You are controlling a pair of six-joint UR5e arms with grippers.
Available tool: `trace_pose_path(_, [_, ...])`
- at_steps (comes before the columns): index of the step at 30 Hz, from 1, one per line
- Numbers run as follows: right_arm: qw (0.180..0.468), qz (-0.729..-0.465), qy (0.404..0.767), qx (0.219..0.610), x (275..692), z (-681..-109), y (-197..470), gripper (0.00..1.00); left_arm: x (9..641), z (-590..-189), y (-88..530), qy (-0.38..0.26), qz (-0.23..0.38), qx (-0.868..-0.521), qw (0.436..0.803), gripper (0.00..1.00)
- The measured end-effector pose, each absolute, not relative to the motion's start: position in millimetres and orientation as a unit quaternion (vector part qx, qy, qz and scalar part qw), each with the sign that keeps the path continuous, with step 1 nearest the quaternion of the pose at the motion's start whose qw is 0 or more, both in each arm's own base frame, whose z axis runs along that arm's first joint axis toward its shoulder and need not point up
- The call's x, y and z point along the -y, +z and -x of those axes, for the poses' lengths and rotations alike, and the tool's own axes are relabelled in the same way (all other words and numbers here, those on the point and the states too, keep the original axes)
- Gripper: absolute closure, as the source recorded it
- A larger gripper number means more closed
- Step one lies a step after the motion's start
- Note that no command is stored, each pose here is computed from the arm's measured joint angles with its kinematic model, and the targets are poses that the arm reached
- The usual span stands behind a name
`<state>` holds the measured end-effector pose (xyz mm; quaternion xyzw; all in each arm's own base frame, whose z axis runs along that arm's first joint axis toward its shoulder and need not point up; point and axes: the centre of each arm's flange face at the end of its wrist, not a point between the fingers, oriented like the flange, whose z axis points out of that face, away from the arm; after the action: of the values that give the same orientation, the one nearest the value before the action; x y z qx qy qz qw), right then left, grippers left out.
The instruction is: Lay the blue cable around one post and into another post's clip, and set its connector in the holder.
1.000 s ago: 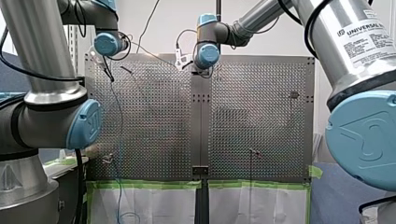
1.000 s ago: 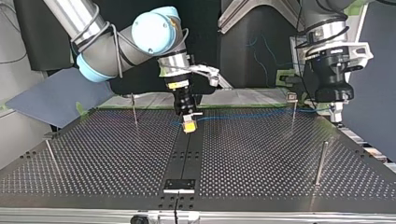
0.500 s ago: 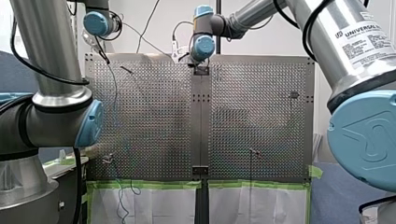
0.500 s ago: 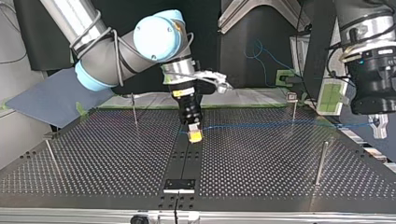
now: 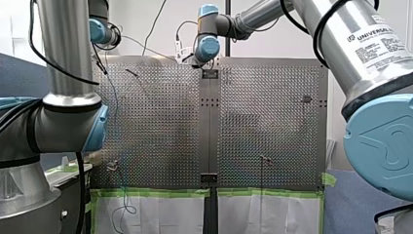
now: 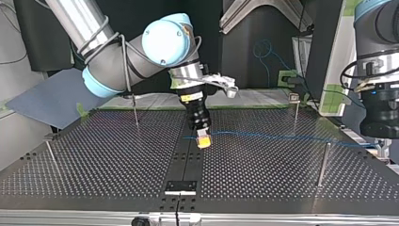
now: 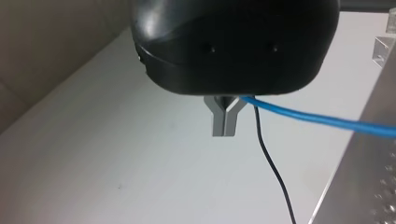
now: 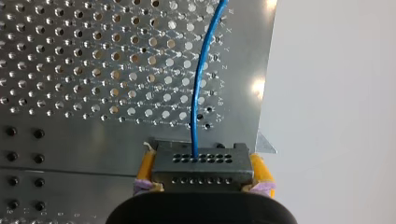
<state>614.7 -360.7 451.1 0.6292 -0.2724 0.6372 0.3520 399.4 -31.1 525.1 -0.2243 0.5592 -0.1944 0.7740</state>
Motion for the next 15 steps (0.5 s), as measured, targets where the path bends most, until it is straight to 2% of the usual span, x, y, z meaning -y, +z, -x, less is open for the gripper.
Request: trace_pose_path(15, [0.352,-0.632,0.634,0.272,369.0,-633.2,454.1,1.00,12.1,-455.1,486.3,-0.194,0.216,-0.598,0.747,1.00])
